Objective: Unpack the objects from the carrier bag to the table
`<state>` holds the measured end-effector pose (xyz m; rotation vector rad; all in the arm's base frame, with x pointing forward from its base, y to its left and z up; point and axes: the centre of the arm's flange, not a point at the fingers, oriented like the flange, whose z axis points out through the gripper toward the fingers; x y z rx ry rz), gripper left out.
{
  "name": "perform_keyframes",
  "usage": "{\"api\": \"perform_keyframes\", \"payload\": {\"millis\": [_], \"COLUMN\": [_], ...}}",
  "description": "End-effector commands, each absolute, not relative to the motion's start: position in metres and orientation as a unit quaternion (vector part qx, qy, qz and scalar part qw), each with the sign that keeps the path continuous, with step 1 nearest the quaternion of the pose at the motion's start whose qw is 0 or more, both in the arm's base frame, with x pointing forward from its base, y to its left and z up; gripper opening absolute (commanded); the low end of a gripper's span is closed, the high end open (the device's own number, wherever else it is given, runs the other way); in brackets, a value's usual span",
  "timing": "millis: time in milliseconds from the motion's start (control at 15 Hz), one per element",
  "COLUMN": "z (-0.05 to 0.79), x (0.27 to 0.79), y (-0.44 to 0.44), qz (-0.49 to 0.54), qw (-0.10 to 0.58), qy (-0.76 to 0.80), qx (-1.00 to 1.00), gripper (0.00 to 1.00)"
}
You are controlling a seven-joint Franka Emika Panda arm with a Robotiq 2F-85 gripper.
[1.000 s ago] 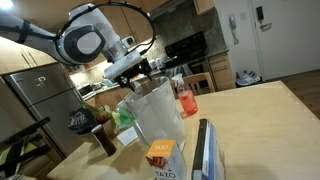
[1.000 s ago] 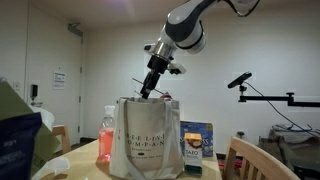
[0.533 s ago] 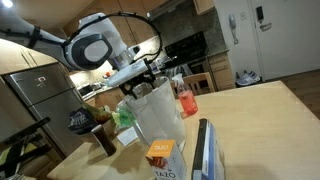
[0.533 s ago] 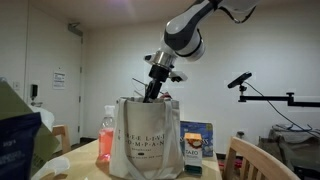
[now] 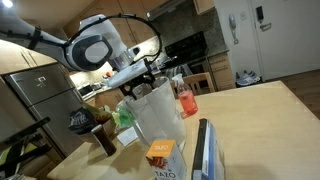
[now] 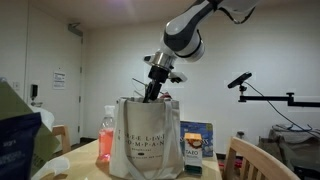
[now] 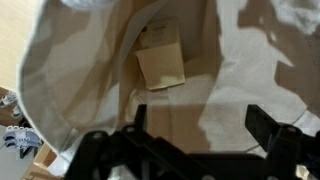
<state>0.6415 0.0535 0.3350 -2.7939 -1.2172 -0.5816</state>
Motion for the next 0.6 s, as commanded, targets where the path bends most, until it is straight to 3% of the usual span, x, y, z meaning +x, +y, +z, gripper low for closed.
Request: {"api": "perform_keyframes", "payload": {"millis": [0, 533], "z": [0.328, 0.326], "x": [0.655, 0.685], "y": [0.068, 0.118], "qz": [-0.175, -0.138], "qw": [0.018, 0.0], "qy": [-0.409, -0.466], "qx": [-0.895, -0.874], "gripper": [1.0, 1.0]}}
